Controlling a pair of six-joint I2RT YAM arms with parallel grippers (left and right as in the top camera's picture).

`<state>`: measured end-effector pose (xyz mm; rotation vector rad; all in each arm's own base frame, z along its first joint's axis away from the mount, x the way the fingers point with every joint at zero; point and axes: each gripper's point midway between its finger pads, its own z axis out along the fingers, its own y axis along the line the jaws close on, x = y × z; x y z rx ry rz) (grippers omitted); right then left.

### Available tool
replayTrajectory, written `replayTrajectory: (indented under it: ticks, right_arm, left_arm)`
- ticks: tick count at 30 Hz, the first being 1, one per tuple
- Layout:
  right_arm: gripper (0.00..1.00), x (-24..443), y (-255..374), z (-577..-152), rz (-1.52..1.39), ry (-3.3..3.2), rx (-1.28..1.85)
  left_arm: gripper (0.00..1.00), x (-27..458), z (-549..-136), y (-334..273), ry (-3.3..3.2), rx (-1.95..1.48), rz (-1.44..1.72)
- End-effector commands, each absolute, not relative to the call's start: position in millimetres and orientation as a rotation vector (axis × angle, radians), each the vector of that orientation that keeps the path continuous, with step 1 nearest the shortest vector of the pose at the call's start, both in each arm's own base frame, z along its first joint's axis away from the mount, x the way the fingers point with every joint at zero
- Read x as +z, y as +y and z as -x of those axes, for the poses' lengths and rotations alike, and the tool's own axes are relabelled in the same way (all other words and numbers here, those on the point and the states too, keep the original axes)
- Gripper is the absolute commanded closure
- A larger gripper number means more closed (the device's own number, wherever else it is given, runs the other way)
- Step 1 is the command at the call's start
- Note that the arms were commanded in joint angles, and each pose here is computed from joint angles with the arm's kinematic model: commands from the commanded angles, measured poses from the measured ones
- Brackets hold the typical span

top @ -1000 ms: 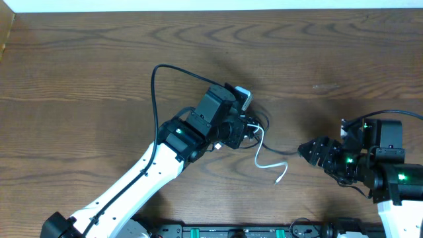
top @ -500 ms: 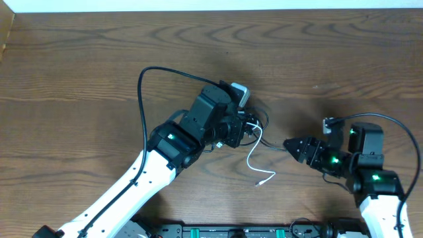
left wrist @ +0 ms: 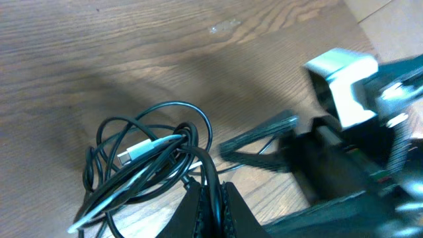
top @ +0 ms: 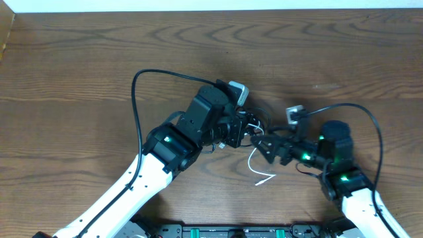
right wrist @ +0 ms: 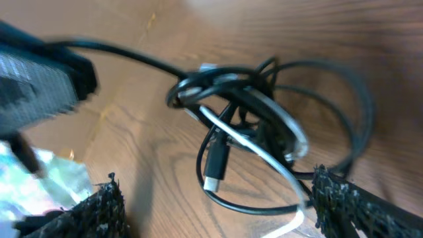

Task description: Untangle cables

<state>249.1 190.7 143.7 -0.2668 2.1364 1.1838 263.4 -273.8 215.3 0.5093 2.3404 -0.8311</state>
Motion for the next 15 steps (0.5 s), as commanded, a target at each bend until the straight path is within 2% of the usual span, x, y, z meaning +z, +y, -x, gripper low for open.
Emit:
replayTrajectory:
  ticks: [1,4,7,8,11,13,15]
  right_arm:
    - [0.11,120.9,187.2,-264.7,0.311,2.153,0.931]
    - [0.11,112.9,178.7,-277.8,0.286,2.153,0.797]
    - [0.18,119.3,177.0,-288.2,0.283,2.103,0.759]
    - [0.22,121.6,177.6,-289.9,0.283,2.09,0.76]
    - [0.48,124.7,179.6,-293.6,0.278,2.069,0.769]
    - [0.54,123.1,181.9,-292.0,0.259,2.083,0.796]
    - [0.53,123.7,189.3,-286.0,0.285,2.088,0.849]
  left_arm:
    - [0.93,244.7,-261.5,-276.6,2.268,-0.894,-0.504]
    - [0.92,247.4,-260.8,-275.8,2.264,-0.902,-0.492]
    - [0.93,249.4,-257.8,-277.5,2.263,-0.926,-0.498]
    - [0.93,249.5,-257.7,-277.5,2.267,-0.93,-0.489]
    - [0.93,249.6,-257.7,-277.4,2.27,-0.935,-0.479]
    - [0.93,249.6,-257.7,-277.4,2.27,-0.935,-0.479]
    - [0.92,249.6,-257.7,-277.4,2.27,-0.935,-0.479]
